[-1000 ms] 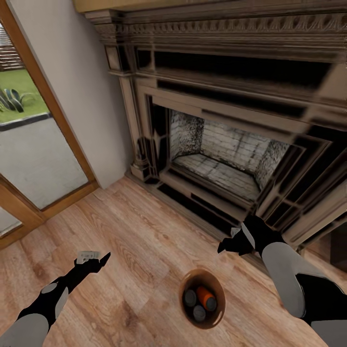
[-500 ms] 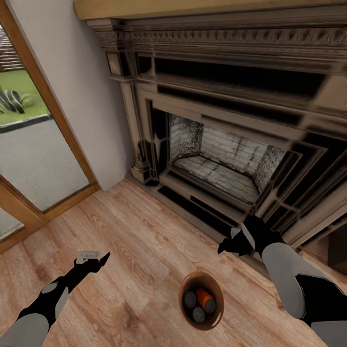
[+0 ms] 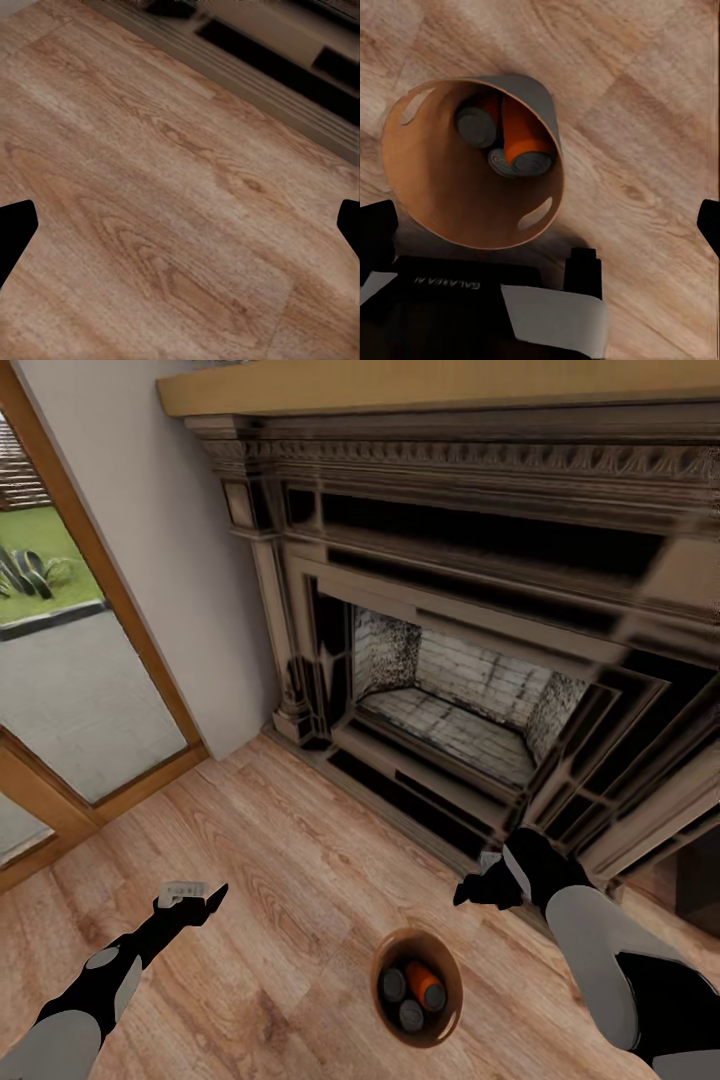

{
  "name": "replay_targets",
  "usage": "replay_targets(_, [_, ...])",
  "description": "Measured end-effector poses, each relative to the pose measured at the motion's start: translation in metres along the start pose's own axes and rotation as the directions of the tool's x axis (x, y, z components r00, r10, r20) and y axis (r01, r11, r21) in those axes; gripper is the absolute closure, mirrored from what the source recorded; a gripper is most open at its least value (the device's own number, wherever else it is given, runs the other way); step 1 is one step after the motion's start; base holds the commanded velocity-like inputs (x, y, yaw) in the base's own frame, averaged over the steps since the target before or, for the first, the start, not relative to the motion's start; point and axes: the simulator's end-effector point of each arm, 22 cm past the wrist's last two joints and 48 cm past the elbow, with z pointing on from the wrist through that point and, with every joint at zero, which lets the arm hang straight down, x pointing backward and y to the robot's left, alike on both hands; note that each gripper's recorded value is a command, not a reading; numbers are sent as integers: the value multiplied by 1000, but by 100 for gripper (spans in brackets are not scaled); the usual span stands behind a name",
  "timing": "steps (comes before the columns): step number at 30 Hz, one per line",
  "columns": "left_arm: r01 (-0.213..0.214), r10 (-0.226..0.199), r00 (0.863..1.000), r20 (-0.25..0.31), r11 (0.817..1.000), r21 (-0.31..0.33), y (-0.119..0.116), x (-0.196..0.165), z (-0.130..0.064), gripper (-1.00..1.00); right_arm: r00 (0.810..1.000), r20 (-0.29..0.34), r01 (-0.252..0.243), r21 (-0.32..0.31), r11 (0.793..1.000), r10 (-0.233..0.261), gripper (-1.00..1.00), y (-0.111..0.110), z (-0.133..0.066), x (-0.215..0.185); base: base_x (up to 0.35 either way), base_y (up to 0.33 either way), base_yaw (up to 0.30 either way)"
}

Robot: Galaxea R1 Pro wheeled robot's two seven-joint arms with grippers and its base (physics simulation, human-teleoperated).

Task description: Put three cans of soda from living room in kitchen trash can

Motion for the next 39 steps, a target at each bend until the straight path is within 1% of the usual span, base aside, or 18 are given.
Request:
replay_targets(4, [-2, 2, 1000, 0, 1000, 1, -2, -7, -4, -100, 1000, 28, -5, 19, 1000, 4, -100, -21, -3, 3, 0, 0, 0])
replay_targets(7, [-15, 15, 1000, -4, 1000, 8, -5, -11, -6, -100, 999, 51, -1, 31, 1000, -1, -100, -32, -5, 6, 0, 0, 0])
replay_targets(12, [-29, 29, 999, -13, 1000, 1, -7, -17, -10, -100, 996, 83, 37, 54, 998, -42, -100, -44, 1, 20, 0, 0, 0])
replay_targets(14, [-29, 28, 998, -59, 999, -15, -11, 1, -12, -100, 988, 120, 93, 71, 993, -101, -100, -50, 15, 35, 0, 0, 0])
replay_targets(17, [-36, 35, 996, -81, 999, -21, -14, 5, -15, -100, 981, 145, 118, 72, 990, -127, -100, -48, 17, 40, 0, 0, 0])
replay_targets(18, [-47, 45, 994, -96, 999, -20, -17, 9, -16, -100, 978, 152, 132, 71, 989, -142, -100, -49, 24, 51, 0, 0, 0])
replay_targets(20, [-51, 49, 994, -102, 998, -19, -18, 8, -18, -100, 977, 153, 139, 71, 988, -148, -100, -50, 26, 60, 0, 0, 0])
replay_targets(21, [-52, 50, 991, -120, 998, -17, -21, 15, -20, -100, 968, 179, 163, 79, 983, -175, -100, -56, 35, 76, 0, 0, 0])
replay_targets(23, [-48, 45, 990, -134, 999, -20, -22, 19, -23, -100, 963, 192, 174, 85, 981, -187, -100, -62, 37, 85, 0, 0, 0])
replay_targets(25, [-51, 46, 985, -164, 998, -29, -23, 29, -27, -100, 956, 210, 186, 99, 978, -203, -100, -73, 37, 94, 0, 0, 0])
replay_targets(28, [-77, 68, 973, -220, 996, -33, -26, 48, -36, -100, 946, 236, 201, 109, 973, -222, -100, -82, 34, 101, 0, 0, 0])
replay_targets(29, [-103, 87, 950, -300, 994, -38, -26, 89, -57, -100, 938, 247, 217, 119, 969, -241, -100, -93, 36, 116, 0, 0, 0])
replay_targets(30, [-103, 85, 942, -324, 994, -38, -27, 103, -67, -100, 938, 247, 220, 119, 968, -243, -100, -94, 36, 120, 0, 0, 0])
replay_targets(32, [-106, 86, 932, -352, 994, -37, -28, 120, -82, -100, 932, 257, 236, 111, 965, -257, -100, -94, 37, 131, 0, 0, 0])
replay_targets(33, [-107, 86, 930, -356, 994, -37, -29, 124, -87, -100, 927, 266, 245, 105, 964, -265, -100, -92, 37, 134, 0, 0, 0])
replay_targets(34, [-112, 91, 925, -369, 993, -35, -29, 145, -107, -100, 916, 283, 273, 82, 959, -285, -100, -88, 42, 150, 0, 0, 0])
replay_targets(35, [-113, 92, 917, -388, 993, -32, -31, 163, -125, -100, 916, 280, 278, 71, 958, -287, -100, -87, 44, 160, 0, 0, 0])
replay_targets(39, [-117, 95, 907, -410, 993, -30, -33, 188, -160, -100, 925, 251, 279, 57, 959, -284, -100, -90, 47, 190, 0, 0, 0])
